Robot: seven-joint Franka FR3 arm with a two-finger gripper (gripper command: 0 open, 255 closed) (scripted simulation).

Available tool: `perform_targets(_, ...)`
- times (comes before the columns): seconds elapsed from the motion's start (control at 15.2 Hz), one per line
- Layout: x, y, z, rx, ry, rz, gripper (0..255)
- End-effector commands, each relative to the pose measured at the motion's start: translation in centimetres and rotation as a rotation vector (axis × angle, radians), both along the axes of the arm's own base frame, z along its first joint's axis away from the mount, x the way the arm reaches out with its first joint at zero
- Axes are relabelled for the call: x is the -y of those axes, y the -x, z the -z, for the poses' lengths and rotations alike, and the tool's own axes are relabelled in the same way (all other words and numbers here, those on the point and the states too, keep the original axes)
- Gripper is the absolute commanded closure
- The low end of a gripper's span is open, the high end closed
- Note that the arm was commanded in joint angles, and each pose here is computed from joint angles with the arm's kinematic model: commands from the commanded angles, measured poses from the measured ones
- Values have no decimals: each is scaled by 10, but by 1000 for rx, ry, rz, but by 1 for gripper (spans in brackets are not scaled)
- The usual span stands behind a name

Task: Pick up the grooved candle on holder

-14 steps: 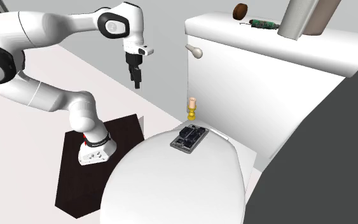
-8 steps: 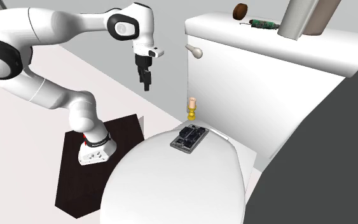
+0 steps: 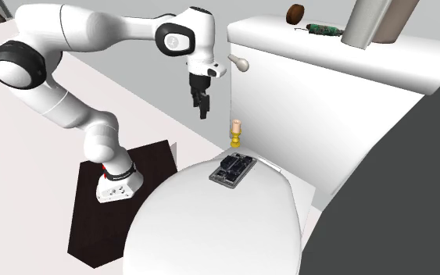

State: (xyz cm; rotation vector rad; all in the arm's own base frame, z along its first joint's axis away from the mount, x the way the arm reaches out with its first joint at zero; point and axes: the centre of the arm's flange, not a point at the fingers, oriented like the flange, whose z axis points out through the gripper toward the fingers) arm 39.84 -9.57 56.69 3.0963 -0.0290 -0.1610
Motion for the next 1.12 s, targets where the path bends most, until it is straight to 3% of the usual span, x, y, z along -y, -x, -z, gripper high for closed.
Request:
perform_targets(0.0,21,-17,1,12,-3,10,0)
perform_targets(0.59,110,-84,-1,62,-21,56,0)
perform_targets(1.06,110,-84,36,62,-21,56,0)
